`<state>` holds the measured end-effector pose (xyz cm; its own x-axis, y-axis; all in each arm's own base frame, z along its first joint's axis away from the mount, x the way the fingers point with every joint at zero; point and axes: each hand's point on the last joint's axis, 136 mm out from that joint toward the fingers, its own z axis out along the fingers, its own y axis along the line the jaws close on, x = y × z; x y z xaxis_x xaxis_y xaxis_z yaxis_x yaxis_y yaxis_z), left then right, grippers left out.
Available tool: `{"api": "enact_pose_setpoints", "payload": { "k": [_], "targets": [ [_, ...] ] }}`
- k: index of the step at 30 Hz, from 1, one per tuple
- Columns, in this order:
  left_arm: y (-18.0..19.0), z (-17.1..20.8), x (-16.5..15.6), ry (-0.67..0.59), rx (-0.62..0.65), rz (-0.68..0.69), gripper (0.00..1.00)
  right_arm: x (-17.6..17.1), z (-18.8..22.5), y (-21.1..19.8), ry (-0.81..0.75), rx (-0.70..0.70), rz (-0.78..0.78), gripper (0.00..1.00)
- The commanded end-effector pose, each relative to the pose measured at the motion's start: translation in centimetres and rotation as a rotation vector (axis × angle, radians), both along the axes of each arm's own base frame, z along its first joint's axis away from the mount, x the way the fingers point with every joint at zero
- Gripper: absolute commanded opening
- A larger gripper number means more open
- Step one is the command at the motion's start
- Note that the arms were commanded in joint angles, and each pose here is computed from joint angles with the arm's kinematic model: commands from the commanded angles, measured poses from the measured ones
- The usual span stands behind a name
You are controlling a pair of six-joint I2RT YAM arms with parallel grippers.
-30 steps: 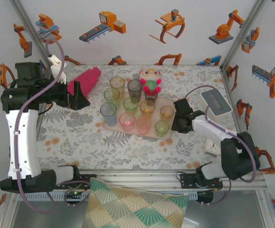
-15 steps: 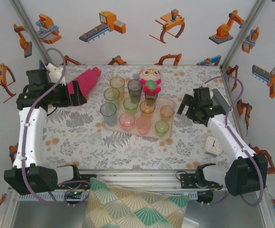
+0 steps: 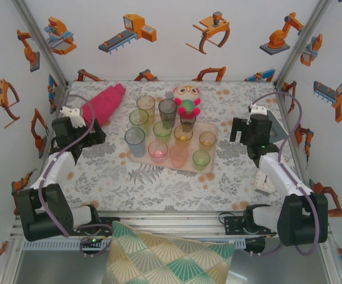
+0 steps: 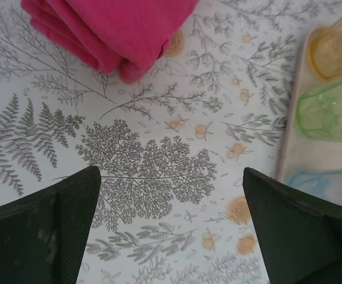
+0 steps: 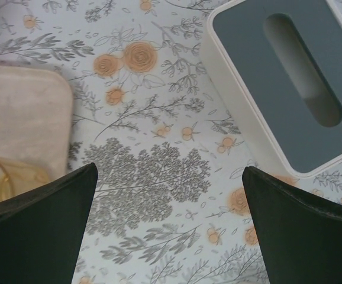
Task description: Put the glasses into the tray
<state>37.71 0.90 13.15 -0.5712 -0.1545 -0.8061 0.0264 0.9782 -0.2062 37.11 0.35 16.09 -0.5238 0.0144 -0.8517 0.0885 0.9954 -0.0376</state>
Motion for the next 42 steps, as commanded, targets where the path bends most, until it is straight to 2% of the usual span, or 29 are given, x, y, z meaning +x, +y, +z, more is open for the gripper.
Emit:
{"api": "enact_pose_setpoints", "payload": {
  "k": [1, 4, 6, 9, 15, 18, 20, 26, 42],
  "targets": [
    [0.6, 0.5, 1.9, -0.168, 0.024, 0.014, 0.97, 1.5, 1.8, -0.6, -0.163, -0.058, 0.015, 0.99],
    [0.0, -1.0, 1.4, -0.189, 0.007, -0.002, 0.97, 1.2, 0.2, -0.9, -0.211, -0.076, 0.007, 0.99],
    [-0.1, -1.6, 1.0, -0.219, 0.037, 0.012, 0.97, 0.7, -0.6, -1.9, -0.244, -0.081, -0.049, 0.99],
    [0.1, -1.4, 0.6, -0.247, 0.048, 0.039, 0.97, 0.3, -2.3, -2.8, -0.257, -0.077, -0.08, 0.99],
    [-0.3, -2.3, 0.1, -0.325, 0.1, 0.072, 0.97, 0.5, -5.2, -3.4, -0.265, -0.044, -0.091, 0.99],
    [0.4, -3.3, 0.4, -0.34, 0.11, 0.122, 0.97, 1.2, -6.6, -2.7, -0.263, -0.041, -0.047, 0.99],
    [0.5, -3.6, 0.5, -0.309, 0.113, 0.129, 0.97, 1.2, -6.9, -3.7, -0.233, -0.033, -0.103, 0.99],
    [0.7, -4.0, 1.4, -0.246, 0.135, 0.15, 0.97, 1.8, -7.1, -4.1, -0.2, -0.018, -0.113, 0.99],
    [0.5, -4.1, 1.8, -0.234, 0.165, 0.156, 0.97, 2.0, -7.1, -3.6, -0.198, -0.016, -0.086, 0.99]
  ]
}}
